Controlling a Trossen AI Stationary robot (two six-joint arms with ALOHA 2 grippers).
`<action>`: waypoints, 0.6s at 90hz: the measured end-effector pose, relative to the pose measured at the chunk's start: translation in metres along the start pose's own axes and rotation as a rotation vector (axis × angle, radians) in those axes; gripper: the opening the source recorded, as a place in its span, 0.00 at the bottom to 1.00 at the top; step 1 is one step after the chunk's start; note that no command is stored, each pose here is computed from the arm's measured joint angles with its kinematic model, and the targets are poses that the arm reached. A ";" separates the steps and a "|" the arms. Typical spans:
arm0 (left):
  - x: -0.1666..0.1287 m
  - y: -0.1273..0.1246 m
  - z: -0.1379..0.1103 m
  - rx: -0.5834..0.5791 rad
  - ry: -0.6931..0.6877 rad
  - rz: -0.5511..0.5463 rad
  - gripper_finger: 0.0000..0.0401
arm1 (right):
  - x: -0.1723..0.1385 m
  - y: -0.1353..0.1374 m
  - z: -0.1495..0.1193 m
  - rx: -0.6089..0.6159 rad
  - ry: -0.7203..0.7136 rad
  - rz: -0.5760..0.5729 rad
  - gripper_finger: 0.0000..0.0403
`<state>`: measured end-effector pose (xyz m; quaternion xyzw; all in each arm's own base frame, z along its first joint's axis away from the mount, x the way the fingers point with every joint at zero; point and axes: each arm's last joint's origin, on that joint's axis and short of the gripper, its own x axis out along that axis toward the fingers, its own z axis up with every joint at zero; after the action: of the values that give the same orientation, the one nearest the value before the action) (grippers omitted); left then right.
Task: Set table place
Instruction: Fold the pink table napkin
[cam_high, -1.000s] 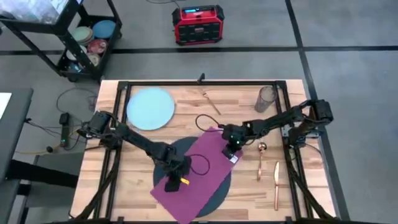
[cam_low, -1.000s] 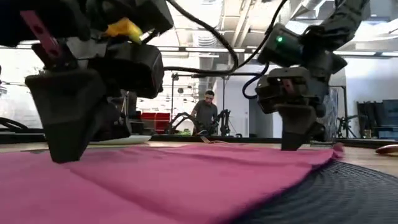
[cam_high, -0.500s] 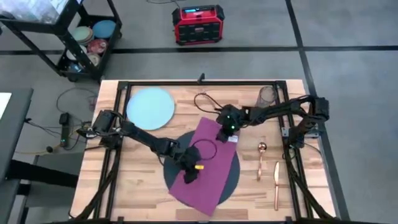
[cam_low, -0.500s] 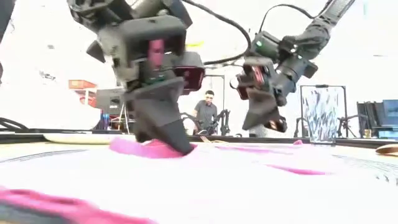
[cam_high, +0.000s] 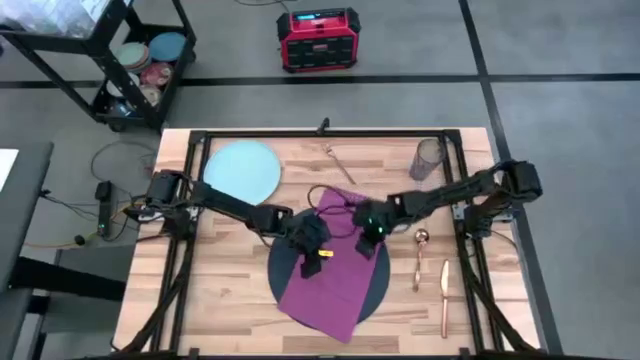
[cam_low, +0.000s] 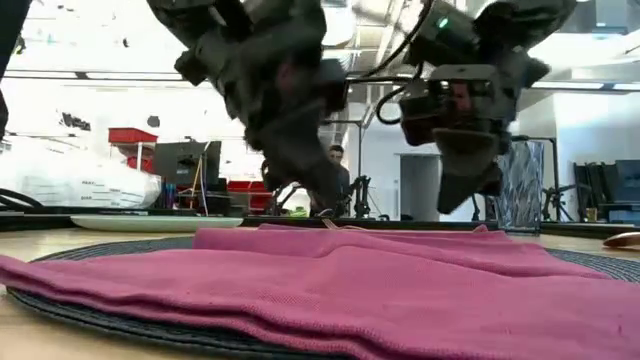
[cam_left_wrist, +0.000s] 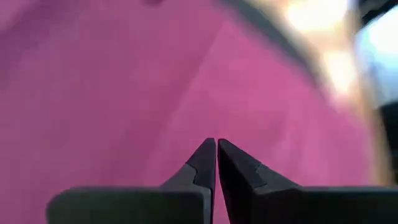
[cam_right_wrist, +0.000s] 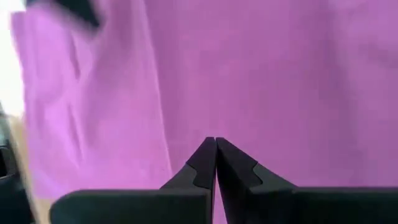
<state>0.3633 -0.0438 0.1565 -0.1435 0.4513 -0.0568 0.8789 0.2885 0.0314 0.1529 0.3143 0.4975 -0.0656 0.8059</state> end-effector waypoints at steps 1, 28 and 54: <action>0.000 0.001 0.000 0.011 0.012 0.005 0.00 | 0.001 0.001 -0.002 -0.001 -0.004 -0.005 0.00; -0.021 0.039 -0.008 -0.052 0.270 0.067 0.04 | 0.010 0.024 -0.033 0.064 -0.112 0.015 0.15; -0.033 0.048 -0.006 0.078 0.280 0.024 0.19 | 0.017 0.022 -0.054 0.182 -0.152 0.044 0.40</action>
<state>0.3374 0.0084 0.1645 -0.0946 0.5685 -0.0830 0.8130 0.2653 0.0832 0.1316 0.3911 0.4198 -0.1167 0.8107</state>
